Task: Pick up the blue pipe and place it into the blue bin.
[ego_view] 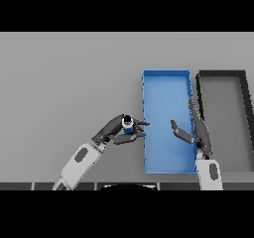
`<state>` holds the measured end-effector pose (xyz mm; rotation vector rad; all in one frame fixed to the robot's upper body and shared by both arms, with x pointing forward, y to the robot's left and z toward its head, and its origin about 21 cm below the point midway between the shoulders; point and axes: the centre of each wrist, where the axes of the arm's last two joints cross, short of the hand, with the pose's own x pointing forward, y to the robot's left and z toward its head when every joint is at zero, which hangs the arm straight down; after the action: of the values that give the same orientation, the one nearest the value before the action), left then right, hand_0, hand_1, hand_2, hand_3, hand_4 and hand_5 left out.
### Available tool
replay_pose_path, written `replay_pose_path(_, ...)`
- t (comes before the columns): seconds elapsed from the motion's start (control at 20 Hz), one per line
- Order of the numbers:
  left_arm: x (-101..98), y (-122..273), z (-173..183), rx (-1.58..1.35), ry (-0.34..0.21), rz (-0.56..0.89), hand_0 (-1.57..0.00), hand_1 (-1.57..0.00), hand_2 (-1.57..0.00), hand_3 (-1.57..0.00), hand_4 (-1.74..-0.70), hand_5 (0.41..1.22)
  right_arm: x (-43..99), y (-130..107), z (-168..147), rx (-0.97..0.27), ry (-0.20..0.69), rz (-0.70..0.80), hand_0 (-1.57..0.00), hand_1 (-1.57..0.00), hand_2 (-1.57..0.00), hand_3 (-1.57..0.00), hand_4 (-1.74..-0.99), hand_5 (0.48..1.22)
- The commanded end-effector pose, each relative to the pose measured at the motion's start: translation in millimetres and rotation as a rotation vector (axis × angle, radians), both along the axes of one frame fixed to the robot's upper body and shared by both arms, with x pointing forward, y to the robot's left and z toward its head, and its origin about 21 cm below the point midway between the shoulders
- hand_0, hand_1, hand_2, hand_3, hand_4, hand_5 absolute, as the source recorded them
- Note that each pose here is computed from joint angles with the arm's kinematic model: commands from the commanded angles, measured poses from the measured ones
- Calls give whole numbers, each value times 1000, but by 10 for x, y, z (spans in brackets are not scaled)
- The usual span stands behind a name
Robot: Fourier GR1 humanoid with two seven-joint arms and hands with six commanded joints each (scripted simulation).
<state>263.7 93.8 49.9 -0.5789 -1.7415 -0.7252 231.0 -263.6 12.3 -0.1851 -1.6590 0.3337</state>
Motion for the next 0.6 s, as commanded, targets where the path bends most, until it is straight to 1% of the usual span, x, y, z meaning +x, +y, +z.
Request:
replay_pose_path(0.0,24,-12,36,6,4,10,-1566,-1567,-1568,-1568,-1467,1220,-18,-17,23,-3,-17,3,1,1,1,1,-1151,643)
replay_pose_path(0.05,1,-10,25,5,5,7,-1567,-1568,-1568,-1568,-1466,1220,-108,17,6,-4,-34,-19,1,1,1,1,-1145,643)
replay_pose_path(0.1,-18,-28,-31,13,12,6,-1568,-1569,-1569,-1569,-1466,1220,-235,78,-24,-2,-45,-59,1,1,1,1,-1141,643)
replay_pose_path(0.2,15,-18,-32,9,12,17,-1569,-1569,-1570,-1570,-1466,1220,-539,234,-83,2,-56,-179,1,1,1,1,-1138,643)
replay_pose_path(0.25,49,-18,-17,9,4,17,-1569,-1570,-1570,-1570,-1466,1220,-703,322,-107,2,-58,-249,1,1,1,1,-1166,643)
replay_pose_path(0.3,23,-39,-48,20,3,17,-1570,-1570,-1570,-1570,-1466,1220,-850,406,-120,1,-54,-329,1,1,1,1,-1188,643)
replay_pose_path(0.35,22,-30,-61,22,8,15,-1570,-1570,-1570,-1570,-1466,1220,-949,490,-117,5,-48,-375,1,1,1,1,-1191,642)
replay_pose_path(0.4,10,3,-56,11,3,7,-1570,-1570,-1570,-1570,-1467,1220,-1006,535,-91,0,-55,-403,1,1,-2,1,-1184,642)
replay_pose_path(0.45,15,6,-60,16,9,0,-1570,-1570,-1571,-1571,-1467,1220,-1030,544,-46,3,-80,-412,1,1,-20,1,-1187,642)
replay_pose_path(0.5,21,-7,-45,20,12,-5,-1571,-1571,-1571,-1571,-1467,1221,-1051,529,27,58,-138,-370,1,-2,-41,1,-1195,648)
replay_pose_path(0.55,20,32,-46,21,0,0,-1571,-1571,-1571,-1571,-1467,1221,-1077,571,96,131,-162,-310,1,-12,-67,0,-1198,641)
